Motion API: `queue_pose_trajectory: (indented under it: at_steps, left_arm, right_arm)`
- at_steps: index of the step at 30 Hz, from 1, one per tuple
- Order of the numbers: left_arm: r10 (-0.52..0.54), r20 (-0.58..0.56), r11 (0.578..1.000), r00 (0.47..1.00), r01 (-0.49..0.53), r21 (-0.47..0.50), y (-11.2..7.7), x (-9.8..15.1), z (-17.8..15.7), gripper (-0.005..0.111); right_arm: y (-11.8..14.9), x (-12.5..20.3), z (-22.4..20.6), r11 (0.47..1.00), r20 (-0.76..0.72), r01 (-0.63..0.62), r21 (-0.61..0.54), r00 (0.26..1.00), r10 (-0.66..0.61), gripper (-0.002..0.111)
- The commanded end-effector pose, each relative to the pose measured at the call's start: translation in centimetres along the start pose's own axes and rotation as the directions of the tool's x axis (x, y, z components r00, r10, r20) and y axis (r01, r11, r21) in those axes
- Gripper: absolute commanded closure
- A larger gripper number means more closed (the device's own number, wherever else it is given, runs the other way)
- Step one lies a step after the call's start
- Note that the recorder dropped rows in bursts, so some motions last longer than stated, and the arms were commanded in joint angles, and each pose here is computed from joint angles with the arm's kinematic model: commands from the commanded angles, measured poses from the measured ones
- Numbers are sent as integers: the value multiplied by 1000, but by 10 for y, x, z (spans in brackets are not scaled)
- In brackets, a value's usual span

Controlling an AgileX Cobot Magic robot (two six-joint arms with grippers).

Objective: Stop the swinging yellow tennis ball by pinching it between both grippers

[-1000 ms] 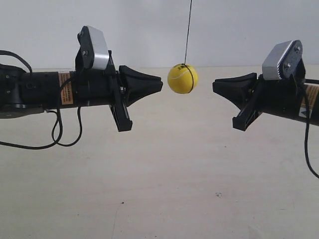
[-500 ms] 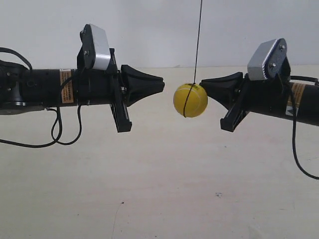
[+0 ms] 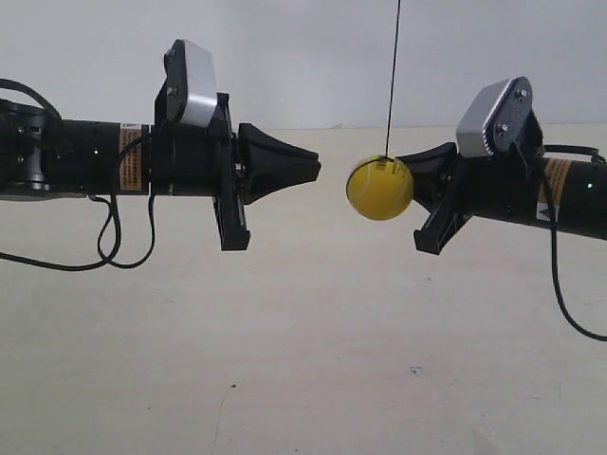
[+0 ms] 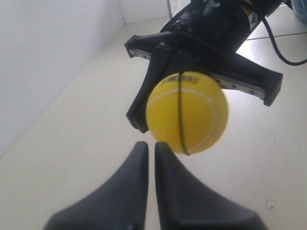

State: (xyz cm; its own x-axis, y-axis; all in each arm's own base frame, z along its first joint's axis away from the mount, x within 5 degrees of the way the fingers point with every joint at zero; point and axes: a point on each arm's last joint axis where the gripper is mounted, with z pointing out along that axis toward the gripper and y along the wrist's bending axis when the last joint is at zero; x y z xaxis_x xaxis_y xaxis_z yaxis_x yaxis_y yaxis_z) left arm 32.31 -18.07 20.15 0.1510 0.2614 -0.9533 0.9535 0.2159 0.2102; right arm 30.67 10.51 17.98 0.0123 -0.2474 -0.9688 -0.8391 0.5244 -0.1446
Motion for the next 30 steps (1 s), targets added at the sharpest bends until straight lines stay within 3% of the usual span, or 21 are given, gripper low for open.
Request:
queue_pose_trajectory:
  at_steps: [1, 7, 23, 30]
  left_arm:
    - [-7, 8, 999, 1000, 6, 37, -5, -3, 5, 102]
    - [15, -3, 997, 1000, -15, 74, -16, -4, 17, 102]
    - [67, -73, 998, 995, -66, 21, -10, 2, 17, 102]
    - [33, -146, 992, 989, -50, -116, 7, 11, 9, 102]
  right_arm:
    - [0, -1, 1, 1000, -1, 19, -10, 1000, -19, 108]
    - [1, -1, 1, 1000, -1, 16, -17, 1000, -16, 108]
    - [4, -4, 0, 999, 23, 20, -47, 1000, -19, 108]
    - [4, -4, 0, 999, 21, 26, -46, 999, -25, 108]
